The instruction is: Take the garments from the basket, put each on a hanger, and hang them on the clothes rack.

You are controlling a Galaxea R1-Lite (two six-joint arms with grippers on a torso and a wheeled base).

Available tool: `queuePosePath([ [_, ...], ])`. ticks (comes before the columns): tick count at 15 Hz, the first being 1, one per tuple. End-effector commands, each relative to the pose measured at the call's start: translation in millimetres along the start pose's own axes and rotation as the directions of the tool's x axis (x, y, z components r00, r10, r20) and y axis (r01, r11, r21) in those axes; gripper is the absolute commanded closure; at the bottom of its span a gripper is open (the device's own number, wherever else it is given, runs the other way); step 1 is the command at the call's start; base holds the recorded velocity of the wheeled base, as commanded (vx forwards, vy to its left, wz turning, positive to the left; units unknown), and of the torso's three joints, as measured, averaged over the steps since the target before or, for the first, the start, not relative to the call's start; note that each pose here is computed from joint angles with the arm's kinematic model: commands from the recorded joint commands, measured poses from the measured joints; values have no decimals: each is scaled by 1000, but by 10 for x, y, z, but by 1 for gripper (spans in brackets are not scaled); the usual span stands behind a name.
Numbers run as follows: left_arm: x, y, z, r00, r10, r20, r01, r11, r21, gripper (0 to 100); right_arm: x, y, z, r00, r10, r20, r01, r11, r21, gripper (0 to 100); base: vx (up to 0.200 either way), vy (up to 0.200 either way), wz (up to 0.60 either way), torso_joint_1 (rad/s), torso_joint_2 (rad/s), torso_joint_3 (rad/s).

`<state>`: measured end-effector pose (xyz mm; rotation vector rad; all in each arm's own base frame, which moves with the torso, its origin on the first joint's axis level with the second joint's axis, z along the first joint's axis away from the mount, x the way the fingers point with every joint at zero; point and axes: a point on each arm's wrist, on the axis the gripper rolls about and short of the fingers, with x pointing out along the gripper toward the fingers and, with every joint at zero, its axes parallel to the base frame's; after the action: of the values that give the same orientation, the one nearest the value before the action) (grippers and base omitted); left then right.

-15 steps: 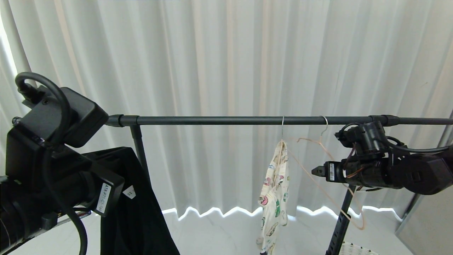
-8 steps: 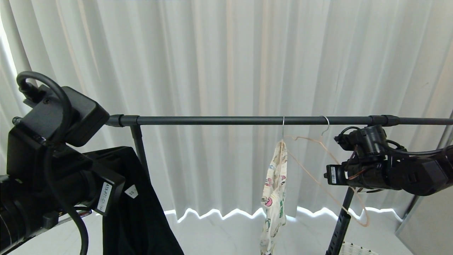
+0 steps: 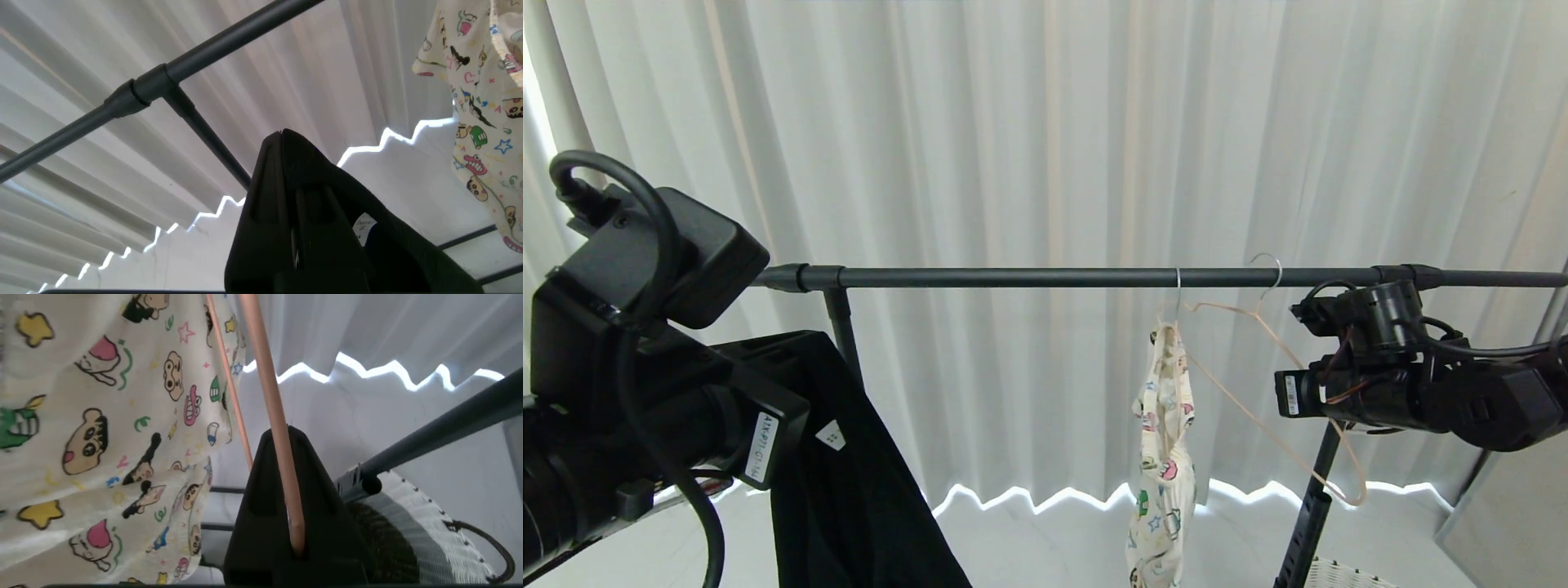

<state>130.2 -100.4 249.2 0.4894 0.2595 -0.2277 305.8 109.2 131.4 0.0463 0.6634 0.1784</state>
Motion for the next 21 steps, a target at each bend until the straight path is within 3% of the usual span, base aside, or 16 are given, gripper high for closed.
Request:
queuePosePath([
  [1,-6,3,-1,1000,0,2,0,1000,-1,100,-153,18,66,999,13,45,-13,1000,0,100,0,0,0,0,0,0],
  [6,-18,8,2,1000,0,8,0,1000,-4,100,-479,26,-12,995,34,97,-33,999,-10,100,0,0,0,0,0,0],
  [13,-50,21,10,1000,0,19,-1,1000,22,100,-923,-120,-374,994,-5,114,17,995,-103,100,0,0,0,0,0,0],
  [17,-30,12,22,1000,3,27,-3,1000,17,100,-1187,-195,-557,990,-15,139,34,991,-131,100,-200,0,0,5,6,1],
  [21,34,-17,51,999,4,32,-4,1000,12,100,-1364,-233,-610,983,-9,183,39,986,-161,100,-200,0,0,-3,-1,4],
])
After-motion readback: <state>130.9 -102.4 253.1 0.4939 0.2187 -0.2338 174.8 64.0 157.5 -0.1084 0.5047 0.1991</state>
